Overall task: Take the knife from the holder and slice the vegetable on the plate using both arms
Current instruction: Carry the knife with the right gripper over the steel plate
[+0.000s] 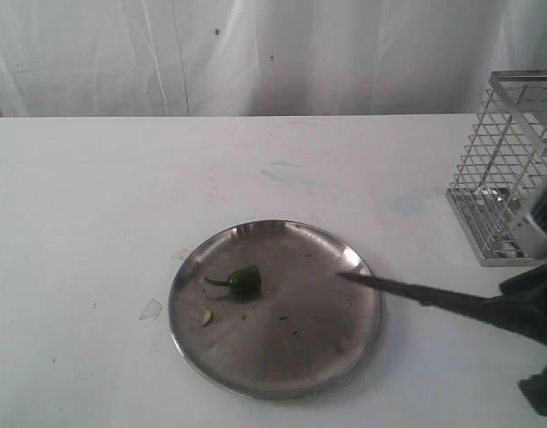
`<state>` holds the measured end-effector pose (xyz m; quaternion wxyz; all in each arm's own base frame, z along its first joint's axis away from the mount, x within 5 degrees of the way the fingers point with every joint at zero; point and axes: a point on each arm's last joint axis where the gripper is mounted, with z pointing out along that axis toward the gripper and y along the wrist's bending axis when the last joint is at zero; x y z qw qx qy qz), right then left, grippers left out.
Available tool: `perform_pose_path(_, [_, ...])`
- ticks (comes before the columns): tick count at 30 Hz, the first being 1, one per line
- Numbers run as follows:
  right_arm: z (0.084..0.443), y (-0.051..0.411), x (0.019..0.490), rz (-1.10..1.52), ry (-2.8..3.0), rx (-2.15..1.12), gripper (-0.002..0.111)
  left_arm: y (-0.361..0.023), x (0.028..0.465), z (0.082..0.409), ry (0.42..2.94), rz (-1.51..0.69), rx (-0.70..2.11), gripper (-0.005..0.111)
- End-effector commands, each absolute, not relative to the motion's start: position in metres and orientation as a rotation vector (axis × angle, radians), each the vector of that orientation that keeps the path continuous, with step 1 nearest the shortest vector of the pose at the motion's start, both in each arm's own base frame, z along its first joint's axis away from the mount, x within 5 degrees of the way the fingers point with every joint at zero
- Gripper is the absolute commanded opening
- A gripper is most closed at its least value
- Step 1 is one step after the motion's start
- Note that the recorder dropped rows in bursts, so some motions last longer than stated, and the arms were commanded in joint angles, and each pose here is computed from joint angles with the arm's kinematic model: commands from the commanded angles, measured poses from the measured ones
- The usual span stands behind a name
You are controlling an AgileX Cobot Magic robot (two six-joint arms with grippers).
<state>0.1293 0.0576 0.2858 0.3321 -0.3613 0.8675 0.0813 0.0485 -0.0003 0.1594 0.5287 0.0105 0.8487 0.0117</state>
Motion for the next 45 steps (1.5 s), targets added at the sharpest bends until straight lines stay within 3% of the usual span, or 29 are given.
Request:
perform_pose_path(1, [0.277, 0.071, 0.147, 0.379, 2.311, -0.837, 0.0, -0.001, 0.047, 0.157, 2.045, 0.018, 0.028, 0.0])
perform_pose_path(22, [0.256, 0.083, 0.211, 0.481, 2.259, -0.347, 0.0, -0.001, 0.047, 0.157, 2.045, 0.018, 0.028, 0.0])
perform_pose_path(45, [0.19, 0.095, 0.24, 0.57, 2.547, -0.182, 0.0, -0.001, 0.047, 0.157, 2.045, 0.018, 0.028, 0.0])
